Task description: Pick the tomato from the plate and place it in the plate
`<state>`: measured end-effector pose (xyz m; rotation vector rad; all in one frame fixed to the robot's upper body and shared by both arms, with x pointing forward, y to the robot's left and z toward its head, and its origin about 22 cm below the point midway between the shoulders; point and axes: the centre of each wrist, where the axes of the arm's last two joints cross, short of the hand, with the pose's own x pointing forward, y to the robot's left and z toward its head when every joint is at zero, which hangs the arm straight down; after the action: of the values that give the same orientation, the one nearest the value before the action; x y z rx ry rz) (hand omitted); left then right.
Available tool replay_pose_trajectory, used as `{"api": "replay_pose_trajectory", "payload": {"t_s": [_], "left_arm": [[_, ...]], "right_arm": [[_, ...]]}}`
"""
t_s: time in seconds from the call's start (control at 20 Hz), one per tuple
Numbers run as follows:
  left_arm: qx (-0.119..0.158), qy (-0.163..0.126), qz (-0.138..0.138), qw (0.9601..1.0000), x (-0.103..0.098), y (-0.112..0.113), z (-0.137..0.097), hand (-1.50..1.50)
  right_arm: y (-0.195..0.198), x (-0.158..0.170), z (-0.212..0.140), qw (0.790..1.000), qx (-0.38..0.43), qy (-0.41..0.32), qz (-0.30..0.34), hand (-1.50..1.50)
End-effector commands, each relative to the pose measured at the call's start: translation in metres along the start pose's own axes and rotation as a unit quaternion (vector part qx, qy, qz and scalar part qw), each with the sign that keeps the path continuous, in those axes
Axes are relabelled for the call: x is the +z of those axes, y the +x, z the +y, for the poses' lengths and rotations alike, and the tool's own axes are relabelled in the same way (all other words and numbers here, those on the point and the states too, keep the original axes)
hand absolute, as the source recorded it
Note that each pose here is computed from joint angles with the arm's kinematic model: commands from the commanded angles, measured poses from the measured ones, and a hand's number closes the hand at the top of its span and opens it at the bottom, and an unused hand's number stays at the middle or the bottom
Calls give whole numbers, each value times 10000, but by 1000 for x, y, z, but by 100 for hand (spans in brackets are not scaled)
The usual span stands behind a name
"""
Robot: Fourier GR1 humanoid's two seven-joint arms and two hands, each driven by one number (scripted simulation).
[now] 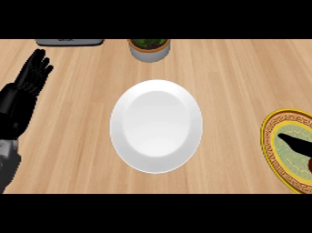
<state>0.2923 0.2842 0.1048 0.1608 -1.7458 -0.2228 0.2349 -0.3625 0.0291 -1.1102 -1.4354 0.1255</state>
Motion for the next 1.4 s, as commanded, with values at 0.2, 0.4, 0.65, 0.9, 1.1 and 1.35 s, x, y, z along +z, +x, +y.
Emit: {"api": "replay_pose_trajectory", "payload": {"t_s": [0.2,0.4,0.65,0.9,1.1,1.35], "left_arm": [[-8,-70,113,9999,1,-4,-2,0],[53,-91,16,9999,-9,8,1,0],[33,-55,50,10000,2,2,-5,0],[-81,-75,-41,9999,2,-1,0,0],[61,-80,-58,9999,0,2,-16,0],[24,-101,-27,9999,-6,10,13,0]], "right_arm": [[9,-11,-42,9560,2027,1310,1667,-150],[36,-13,-44,9144,2514,2212,2276,-150],[59,-21,-52,8895,2633,2557,2723,-150],[51,-19,-61,8827,2815,2441,2863,-150],[25,-15,-30,8584,3232,2415,3169,-150],[17,-31,-37,8405,3273,2474,3539,-150]]}}
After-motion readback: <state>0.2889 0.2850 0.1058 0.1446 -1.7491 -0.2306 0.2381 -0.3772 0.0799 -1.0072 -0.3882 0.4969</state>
